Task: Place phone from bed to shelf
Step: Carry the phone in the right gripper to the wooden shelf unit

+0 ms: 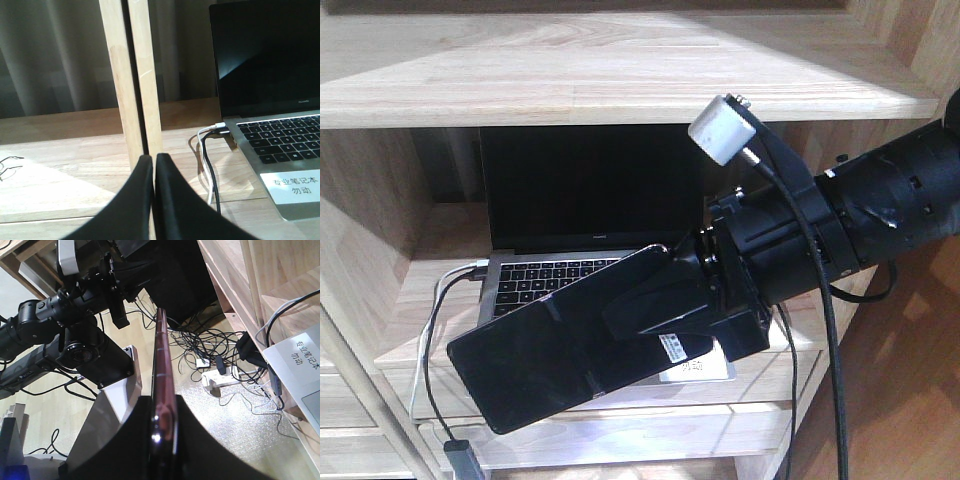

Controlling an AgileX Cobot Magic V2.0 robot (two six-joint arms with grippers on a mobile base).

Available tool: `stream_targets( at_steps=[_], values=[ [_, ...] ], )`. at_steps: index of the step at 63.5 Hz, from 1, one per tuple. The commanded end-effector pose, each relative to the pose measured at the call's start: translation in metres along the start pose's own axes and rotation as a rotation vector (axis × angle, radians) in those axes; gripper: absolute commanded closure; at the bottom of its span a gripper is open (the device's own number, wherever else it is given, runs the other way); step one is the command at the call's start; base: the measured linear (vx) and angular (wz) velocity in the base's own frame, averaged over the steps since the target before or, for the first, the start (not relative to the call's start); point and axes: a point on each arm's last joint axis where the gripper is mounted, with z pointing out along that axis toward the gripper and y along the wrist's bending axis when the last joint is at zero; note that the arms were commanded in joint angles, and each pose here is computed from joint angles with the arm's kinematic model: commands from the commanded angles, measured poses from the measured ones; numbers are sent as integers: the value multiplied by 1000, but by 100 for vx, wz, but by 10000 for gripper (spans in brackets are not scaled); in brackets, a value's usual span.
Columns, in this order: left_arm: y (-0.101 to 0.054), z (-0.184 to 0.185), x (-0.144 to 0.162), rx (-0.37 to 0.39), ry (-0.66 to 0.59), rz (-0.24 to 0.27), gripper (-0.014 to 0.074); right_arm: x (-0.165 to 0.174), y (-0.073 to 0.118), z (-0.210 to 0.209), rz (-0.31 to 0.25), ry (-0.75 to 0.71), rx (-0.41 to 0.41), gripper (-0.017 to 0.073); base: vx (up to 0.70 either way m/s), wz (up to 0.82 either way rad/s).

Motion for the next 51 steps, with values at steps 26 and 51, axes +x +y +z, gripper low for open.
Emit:
stream_targets(
  at_steps=[26, 51],
  values=[
    [1, -3, -15, -5, -108, -9, 593, -10, 22, -10, -33, -62, -87, 560, 0, 0],
    [1, -3, -15, -5, -108, -9, 593, -10, 22, -10, -33, -62, -87, 560, 0, 0]
  ],
)
